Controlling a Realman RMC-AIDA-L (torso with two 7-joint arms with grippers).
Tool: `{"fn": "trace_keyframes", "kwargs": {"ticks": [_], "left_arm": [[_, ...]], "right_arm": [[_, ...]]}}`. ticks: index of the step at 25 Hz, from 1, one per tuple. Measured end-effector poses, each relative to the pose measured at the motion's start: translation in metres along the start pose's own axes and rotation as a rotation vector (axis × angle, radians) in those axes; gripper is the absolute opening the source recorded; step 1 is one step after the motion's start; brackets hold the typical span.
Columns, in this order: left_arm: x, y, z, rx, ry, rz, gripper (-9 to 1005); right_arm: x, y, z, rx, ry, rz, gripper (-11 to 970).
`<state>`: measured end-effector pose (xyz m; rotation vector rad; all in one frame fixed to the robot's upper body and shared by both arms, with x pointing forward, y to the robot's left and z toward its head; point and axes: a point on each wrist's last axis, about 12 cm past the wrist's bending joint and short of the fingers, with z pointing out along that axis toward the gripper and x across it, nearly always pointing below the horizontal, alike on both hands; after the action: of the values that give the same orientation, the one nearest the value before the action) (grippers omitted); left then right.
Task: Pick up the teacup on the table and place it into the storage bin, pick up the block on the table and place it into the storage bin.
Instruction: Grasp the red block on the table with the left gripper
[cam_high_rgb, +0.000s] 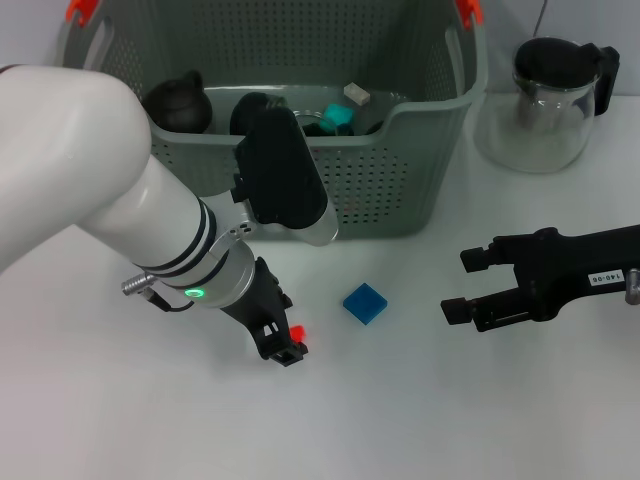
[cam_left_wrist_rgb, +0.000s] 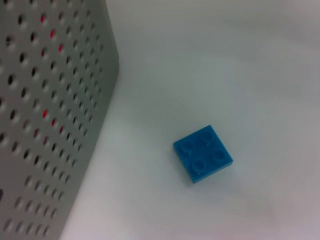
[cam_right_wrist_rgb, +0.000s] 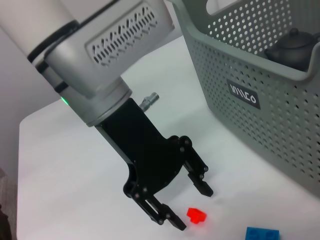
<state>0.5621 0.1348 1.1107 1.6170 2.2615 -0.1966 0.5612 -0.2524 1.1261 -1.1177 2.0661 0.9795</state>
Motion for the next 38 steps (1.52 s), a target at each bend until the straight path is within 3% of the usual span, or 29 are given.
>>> {"fn": "trace_keyframes", "kwargs": {"ticks": [38], "left_arm": [[-0.005, -0.005, 0.012, -0.014, 0.011, -0.019, 407]], "right_arm": [[-0.006, -0.002, -0.002, 0.009, -0.006, -0.020, 945]]}}
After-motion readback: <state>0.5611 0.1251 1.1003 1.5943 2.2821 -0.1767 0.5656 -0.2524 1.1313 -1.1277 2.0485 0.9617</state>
